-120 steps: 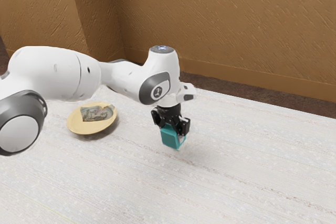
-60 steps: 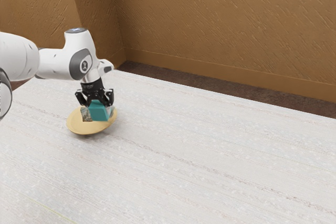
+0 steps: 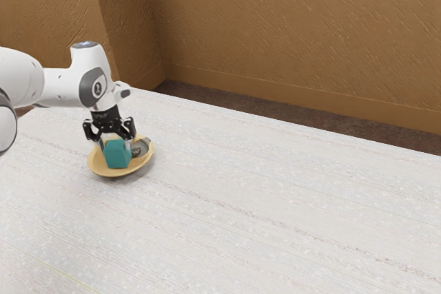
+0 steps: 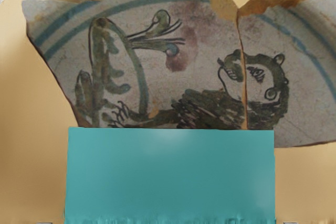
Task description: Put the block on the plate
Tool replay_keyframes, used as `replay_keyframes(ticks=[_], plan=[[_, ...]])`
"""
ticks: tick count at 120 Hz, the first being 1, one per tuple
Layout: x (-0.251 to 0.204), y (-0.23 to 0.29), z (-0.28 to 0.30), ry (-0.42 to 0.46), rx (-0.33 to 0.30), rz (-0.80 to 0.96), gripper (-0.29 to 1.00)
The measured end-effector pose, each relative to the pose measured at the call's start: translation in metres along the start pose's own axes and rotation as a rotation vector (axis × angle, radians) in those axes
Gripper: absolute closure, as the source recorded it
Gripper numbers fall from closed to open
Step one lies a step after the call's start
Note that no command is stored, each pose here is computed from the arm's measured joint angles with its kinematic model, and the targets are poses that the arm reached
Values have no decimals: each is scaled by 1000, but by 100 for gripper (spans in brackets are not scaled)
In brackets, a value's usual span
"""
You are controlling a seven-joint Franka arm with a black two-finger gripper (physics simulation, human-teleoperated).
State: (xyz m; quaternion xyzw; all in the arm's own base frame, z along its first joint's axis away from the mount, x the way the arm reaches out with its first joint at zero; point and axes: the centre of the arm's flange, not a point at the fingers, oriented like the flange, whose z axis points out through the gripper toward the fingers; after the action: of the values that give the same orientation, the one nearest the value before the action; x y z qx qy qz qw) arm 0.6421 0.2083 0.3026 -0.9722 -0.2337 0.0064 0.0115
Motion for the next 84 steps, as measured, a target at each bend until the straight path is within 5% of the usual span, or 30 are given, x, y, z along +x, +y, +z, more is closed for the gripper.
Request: replay_keyframes(ticks=[24, 54, 84], plan=[[-25, 8, -45, 27, -28, 18, 5], [-109, 69, -95, 6, -56, 214, 1], [-113, 114, -178, 44, -67, 429, 0]])
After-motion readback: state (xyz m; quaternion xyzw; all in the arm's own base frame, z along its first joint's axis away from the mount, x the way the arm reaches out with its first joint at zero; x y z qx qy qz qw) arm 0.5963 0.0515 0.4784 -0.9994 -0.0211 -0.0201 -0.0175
